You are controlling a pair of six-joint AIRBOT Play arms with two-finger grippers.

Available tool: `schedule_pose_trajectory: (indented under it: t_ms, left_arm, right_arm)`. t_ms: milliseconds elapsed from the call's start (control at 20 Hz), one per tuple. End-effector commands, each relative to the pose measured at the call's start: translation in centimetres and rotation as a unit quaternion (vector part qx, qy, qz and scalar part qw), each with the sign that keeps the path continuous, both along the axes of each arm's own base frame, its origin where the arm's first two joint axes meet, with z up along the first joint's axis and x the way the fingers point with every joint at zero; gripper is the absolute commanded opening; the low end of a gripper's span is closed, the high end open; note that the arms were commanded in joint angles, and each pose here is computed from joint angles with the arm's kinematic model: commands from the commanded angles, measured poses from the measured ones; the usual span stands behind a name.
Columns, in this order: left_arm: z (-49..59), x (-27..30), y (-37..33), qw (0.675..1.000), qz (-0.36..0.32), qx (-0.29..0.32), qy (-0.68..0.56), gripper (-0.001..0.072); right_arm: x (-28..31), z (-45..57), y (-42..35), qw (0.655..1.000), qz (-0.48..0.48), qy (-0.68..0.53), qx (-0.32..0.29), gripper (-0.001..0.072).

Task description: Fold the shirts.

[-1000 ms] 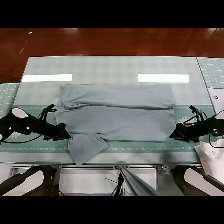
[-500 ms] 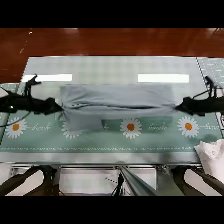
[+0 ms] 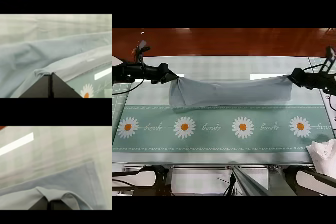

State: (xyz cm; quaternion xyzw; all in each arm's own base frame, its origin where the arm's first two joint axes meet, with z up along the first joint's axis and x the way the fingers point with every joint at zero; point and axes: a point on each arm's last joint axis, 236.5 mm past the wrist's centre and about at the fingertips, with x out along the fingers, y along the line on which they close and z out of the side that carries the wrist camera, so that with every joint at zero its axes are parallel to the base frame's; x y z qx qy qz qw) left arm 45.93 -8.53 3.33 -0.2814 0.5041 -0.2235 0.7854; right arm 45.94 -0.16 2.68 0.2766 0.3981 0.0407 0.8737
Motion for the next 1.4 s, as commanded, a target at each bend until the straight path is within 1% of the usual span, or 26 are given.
schedule_pose_trajectory:
  t_ms: [0,200,250,300,350,400,450,550,600,650,700,750,800,850,900,1000,1050,1100,1200,1300,1350]
  left_arm:
    - [-3.0,2.1,-0.3,0.998,-0.004,-0.037,0.052,0.0022]
    - [-6.7,1.8,-0.5,0.994,-0.014,-0.049,0.099,0.0024]
    - [-7.1,1.3,-0.4,0.992,-0.019,-0.051,0.109,0.0043]
    - [-7.3,0.8,-0.1,0.991,-0.025,-0.051,0.119,0.0119]
    - [-7.4,0.0,0.4,0.989,-0.031,-0.052,0.133,0.0198]
    - [-7.2,-0.8,0.9,0.986,-0.032,-0.061,0.149,0.0206]
    - [-6.9,-1.7,1.5,0.983,-0.035,-0.072,0.168,0.0206]
    - [-6.1,-3.6,2.5,0.974,-0.046,-0.094,0.2,0.0204]
    - [-5.5,-4.1,2.9,0.973,-0.051,-0.098,0.203,0.0204]
    - [-4.8,-4.2,3.1,0.974,-0.05,-0.097,0.198,0.0204]
    - [-4.0,-4.1,3.2,0.977,-0.05,-0.092,0.184,0.0204]
    - [-3.1,-3.9,3.2,0.981,-0.051,-0.085,0.167,0.0203]
    - [-2.2,-3.8,3.1,0.983,-0.051,-0.08,0.155,0.0203]
    - [-1.3,-3.8,2.8,0.985,-0.054,-0.076,0.144,0.0203]
    - [-0.4,-3.9,2.4,0.987,-0.059,-0.071,0.133,0.0203]
    - [1.4,-4.2,1.4,0.99,-0.075,-0.06,0.106,0.0202]
    - [2.2,-4.2,0.8,0.991,-0.079,-0.056,0.095,0.0202]
    - [2.8,-4.1,0.1,0.992,-0.083,-0.05,0.082,0.0202]
    - [3.5,-3.3,-1.1,0.994,-0.081,-0.04,0.057,0.0202]
    - [3.4,-2.7,-2.4,0.995,-0.083,-0.035,0.044,0.0203]
    - [3.4,-2.5,-3.1,0.995,-0.085,-0.032,0.039,0.0202]
  right_arm:
    - [1.8,-4.7,-0.4,0.999,-0.023,0.025,-0.001,0.0016]
    - [1.7,-8.3,-0.5,0.998,-0.025,0.06,0.002,0.0018]
    - [1.5,-8.6,-0.9,0.998,-0.02,0.063,-0.011,0.0025]
    - [1.3,-8.8,-1.6,0.997,-0.008,0.063,-0.044,0.0135]
    - [0.9,-8.9,-2.4,0.995,0.007,0.063,-0.079,0.0344]
    - [0.4,-8.6,-3.3,0.99,0.027,0.064,-0.123,0.051]
    - [-0.1,-8.0,-4.3,0.983,0.045,0.064,-0.164,0.0528]
    - [-0.8,-6.4,-6.3,0.972,0.042,0.065,-0.221,0.0528]
    - [-1.3,-6.1,-7.4,0.972,0.01,0.077,-0.22,0.0528]
    - [-1.8,-6.4,-8.2,0.976,-0.029,0.095,-0.192,0.0527]
    - [-2.5,-7.2,-8.4,0.981,-0.059,0.117,-0.144,0.0527]
    - [-2.7,-8.1,-7.6,0.985,-0.066,0.129,-0.089,0.0533]
    - [-2.4,-8.6,-6.1,0.99,-0.052,0.127,-0.029,0.0555]
    - [-1.7,-8.7,-4.8,0.992,-0.042,0.115,0.025,0.0592]
    - [-0.9,-8.7,-3.6,0.991,-0.041,0.103,0.07,0.0596]
    - [0.4,-9.3,-2.3,0.985,-0.058,0.095,0.13,0.0599]
    - [0.8,-10.1,-1.6,0.983,-0.062,0.101,0.143,0.0599]
    - [0.9,-11.1,-0.9,0.982,-0.06,0.109,0.143,0.0599]
    - [1.2,-12.9,0.4,0.982,-0.059,0.118,0.132,0.0596]
    - [1.9,-13.9,1.3,0.983,-0.072,0.118,0.121,0.0575]
    - [2.4,-13.9,1.7,0.985,-0.075,0.11,0.112,0.0429]
